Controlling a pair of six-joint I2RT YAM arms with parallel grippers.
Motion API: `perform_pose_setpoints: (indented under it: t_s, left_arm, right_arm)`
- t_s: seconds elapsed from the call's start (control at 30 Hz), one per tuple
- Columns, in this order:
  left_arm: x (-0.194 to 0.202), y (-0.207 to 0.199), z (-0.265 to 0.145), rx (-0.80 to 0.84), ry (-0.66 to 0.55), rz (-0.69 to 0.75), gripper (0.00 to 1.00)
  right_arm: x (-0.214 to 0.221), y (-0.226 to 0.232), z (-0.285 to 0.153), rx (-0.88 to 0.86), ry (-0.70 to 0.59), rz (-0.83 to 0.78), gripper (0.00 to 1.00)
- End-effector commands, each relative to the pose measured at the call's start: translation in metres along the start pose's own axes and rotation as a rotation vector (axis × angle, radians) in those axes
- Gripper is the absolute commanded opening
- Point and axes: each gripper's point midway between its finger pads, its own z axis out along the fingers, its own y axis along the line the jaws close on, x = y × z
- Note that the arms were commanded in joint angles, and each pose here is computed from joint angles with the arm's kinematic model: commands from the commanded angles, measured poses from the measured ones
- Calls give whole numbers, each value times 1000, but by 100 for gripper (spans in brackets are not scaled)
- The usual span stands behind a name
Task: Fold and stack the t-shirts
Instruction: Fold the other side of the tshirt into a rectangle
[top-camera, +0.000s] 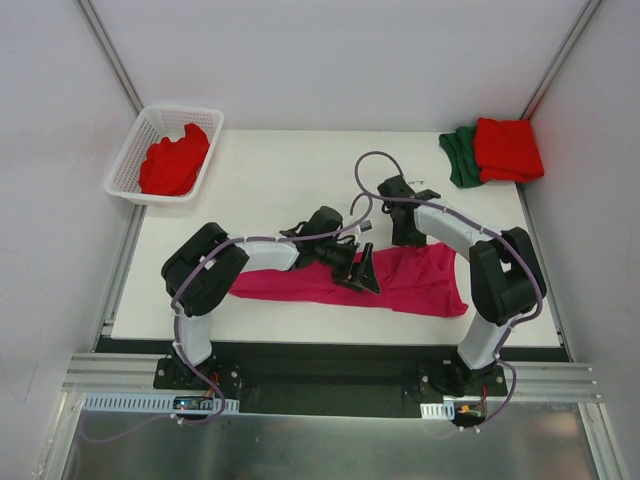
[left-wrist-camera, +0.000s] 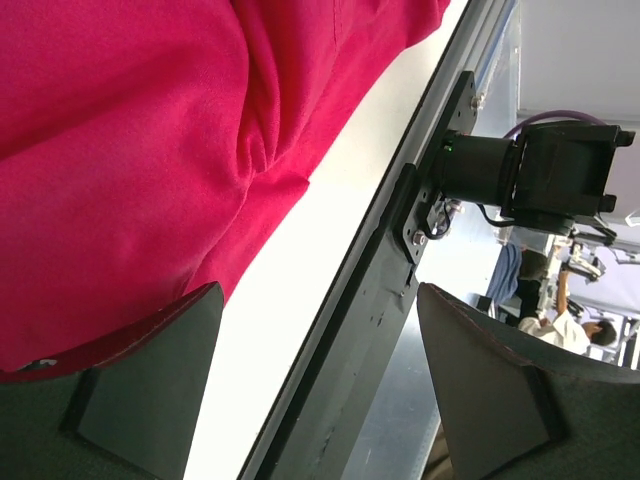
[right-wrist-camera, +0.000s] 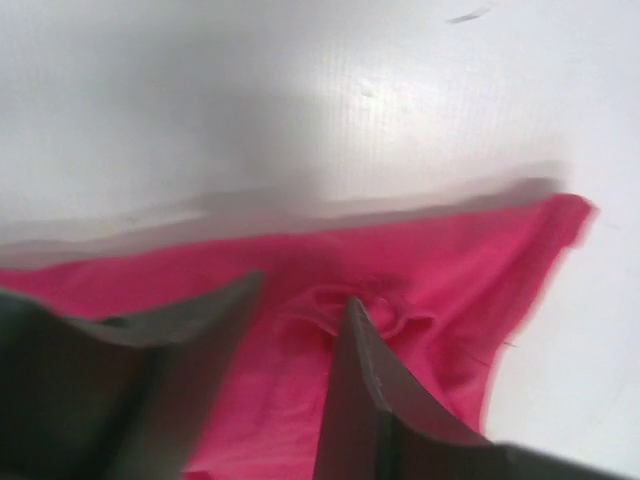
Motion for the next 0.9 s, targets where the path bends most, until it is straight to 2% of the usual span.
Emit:
perform_pose_setpoints:
  t_s: [0.0, 0.23, 0.3, 0.33, 0.53, 0.63, 0.73, 0.87]
  left_arm:
    - [-14, -23, -14, 1, -57, 108, 79]
    - [-16, -27, -4, -20, -59, 176, 78]
    - [-11, -23, 5, -82, -50, 203, 79]
    - [-18, -28, 9, -97, -61, 270, 79]
    - [-33, -8, 35, -328, -82, 400, 78]
    - [-42, 6, 37, -472, -99, 483, 73]
    - [-54, 23, 37, -612, -106, 554, 56]
    - [-61, 44, 37, -785, -109, 646, 53]
  right_arm:
    - [-26, -4, -18, -35, -68, 50, 46]
    - [-19, -33, -50, -80, -99, 120, 48]
    - [-13, -43, -56, -83, -100, 150, 48]
    - [-15, -53, -68, -96, -127, 179, 48]
    - [-13, -85, -102, -119, -170, 241, 50]
    - [-11, -95, -114, -131, -189, 263, 51]
    - [-8, -103, -122, -144, -206, 289, 51]
    - [-7, -107, -129, -161, -211, 301, 52]
